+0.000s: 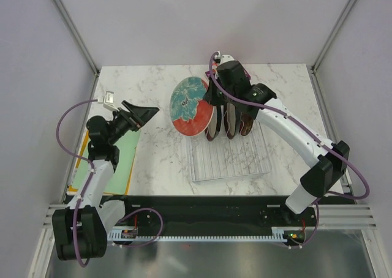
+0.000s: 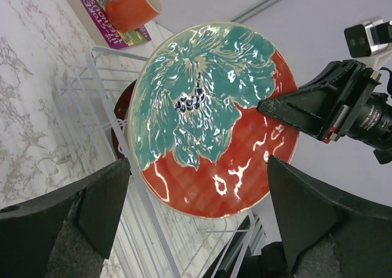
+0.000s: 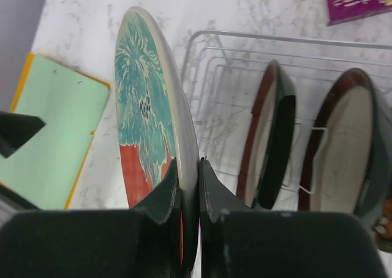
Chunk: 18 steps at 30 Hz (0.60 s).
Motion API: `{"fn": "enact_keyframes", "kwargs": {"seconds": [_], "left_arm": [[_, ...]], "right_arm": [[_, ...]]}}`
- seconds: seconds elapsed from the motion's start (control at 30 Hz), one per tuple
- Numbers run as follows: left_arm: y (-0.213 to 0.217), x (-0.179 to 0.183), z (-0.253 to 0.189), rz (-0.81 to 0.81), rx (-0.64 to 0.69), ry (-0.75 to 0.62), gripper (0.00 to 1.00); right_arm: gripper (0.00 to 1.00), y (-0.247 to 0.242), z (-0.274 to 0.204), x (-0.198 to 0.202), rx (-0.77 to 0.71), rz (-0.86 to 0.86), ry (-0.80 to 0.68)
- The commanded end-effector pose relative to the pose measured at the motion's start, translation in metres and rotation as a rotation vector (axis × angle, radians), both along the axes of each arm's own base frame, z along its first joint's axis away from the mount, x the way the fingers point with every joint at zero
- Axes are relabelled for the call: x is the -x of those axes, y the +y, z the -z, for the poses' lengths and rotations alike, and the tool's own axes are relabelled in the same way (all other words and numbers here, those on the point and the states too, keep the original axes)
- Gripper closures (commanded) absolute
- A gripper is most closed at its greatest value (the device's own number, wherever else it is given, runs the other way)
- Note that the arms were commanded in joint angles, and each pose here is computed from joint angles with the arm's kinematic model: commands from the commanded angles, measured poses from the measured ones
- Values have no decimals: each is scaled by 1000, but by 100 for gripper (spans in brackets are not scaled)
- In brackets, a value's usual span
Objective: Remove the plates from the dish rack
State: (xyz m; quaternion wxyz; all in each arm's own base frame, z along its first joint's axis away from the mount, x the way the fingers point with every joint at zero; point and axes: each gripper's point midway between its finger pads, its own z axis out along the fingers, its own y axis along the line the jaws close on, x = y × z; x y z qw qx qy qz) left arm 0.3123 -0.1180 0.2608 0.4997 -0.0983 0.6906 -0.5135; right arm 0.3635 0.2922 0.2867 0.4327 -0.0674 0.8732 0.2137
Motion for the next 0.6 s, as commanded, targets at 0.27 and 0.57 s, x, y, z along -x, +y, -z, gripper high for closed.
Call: {"fn": "enact_keyframes", "kwargs": {"seconds": [0.27, 0.57], "left_arm": [[14, -3, 10, -33, -27, 8, 0], [21, -10, 2, -35, 7, -29, 0]], "right_arm": [[100, 57, -113, -5, -542, -229, -173], [100, 79, -100, 2, -701, -332, -99]]}}
